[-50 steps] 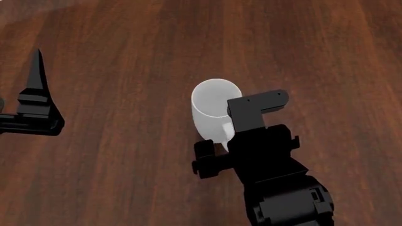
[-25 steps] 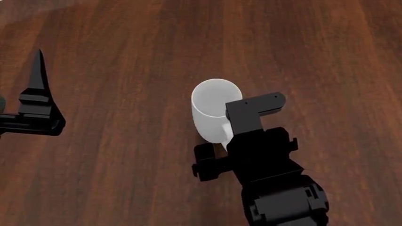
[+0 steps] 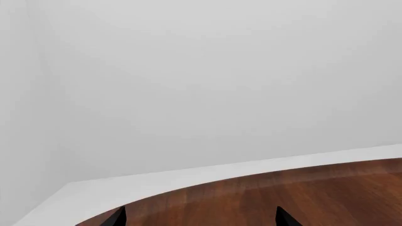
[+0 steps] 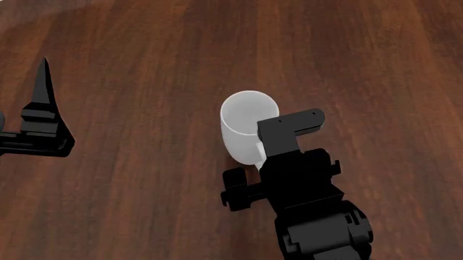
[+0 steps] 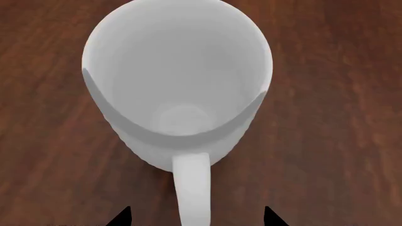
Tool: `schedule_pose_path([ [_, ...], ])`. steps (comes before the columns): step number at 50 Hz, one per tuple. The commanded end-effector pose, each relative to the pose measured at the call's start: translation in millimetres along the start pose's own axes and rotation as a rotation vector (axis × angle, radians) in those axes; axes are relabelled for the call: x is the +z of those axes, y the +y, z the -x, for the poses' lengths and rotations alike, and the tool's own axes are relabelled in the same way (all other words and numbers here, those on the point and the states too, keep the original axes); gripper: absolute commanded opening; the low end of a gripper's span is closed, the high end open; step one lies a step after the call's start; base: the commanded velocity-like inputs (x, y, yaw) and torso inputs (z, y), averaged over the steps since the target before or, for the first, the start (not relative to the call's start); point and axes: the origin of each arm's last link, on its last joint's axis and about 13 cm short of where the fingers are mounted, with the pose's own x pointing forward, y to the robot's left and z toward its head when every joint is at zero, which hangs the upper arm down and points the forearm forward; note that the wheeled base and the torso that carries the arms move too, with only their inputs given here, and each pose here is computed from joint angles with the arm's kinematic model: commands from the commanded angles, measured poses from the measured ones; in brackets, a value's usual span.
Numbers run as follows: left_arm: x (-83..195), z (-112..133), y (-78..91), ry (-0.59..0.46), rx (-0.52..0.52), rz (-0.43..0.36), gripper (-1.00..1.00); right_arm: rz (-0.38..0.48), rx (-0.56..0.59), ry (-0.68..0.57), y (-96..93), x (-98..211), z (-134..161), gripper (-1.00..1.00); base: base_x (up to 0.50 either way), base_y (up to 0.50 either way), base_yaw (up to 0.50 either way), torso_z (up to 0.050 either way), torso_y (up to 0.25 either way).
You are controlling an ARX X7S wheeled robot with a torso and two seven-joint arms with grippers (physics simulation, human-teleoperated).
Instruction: Put the white mug on the plate.
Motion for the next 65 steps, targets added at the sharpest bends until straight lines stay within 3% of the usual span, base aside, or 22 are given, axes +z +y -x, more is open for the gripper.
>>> schedule_pose_path([
  [1,-1.7,0.0,1.1,0.004,0.004,0.002,1.0,0.003,-0.002,0.011,0.2,-1.1,-3.4,1.0,0.0,0.0,0.0,0.0,0.0],
  [11,-2.6,-0.2,1.0,0.005,0.004,0.0,1.0,0.001,-0.005,0.01,0.0,-1.6,-2.9,1.0,0.0,0.0,0.0,0.0,0.0],
  [12,-2.9,-0.3,1.0,0.006,0.004,0.0,1.0,0.004,-0.007,0.008,0.0,-1.4,-2.4,-1.0,0.0,0.0,0.0,0.0,0.0],
  [32,-3.6,1.2,0.5,0.01,-0.003,0.002,1.0,0.025,-0.027,-0.013,0.7,-1.5,10.6,-1.0,0.0,0.0,0.0,0.0,0.0],
  [56,-10.5,-3.3,-3.0,0.013,-0.03,0.021,1.0,0.005,-0.14,-0.09,-15.5,-14.8,84.7,-1.0,0.0,0.0,0.0,0.0,0.0],
  [65,-15.1,-6.1,-3.5,0.017,-0.04,0.029,1.0,-0.043,-0.212,-0.075,-23.8,-30.4,112.1,-1.0,0.0,0.0,0.0,0.0,0.0],
])
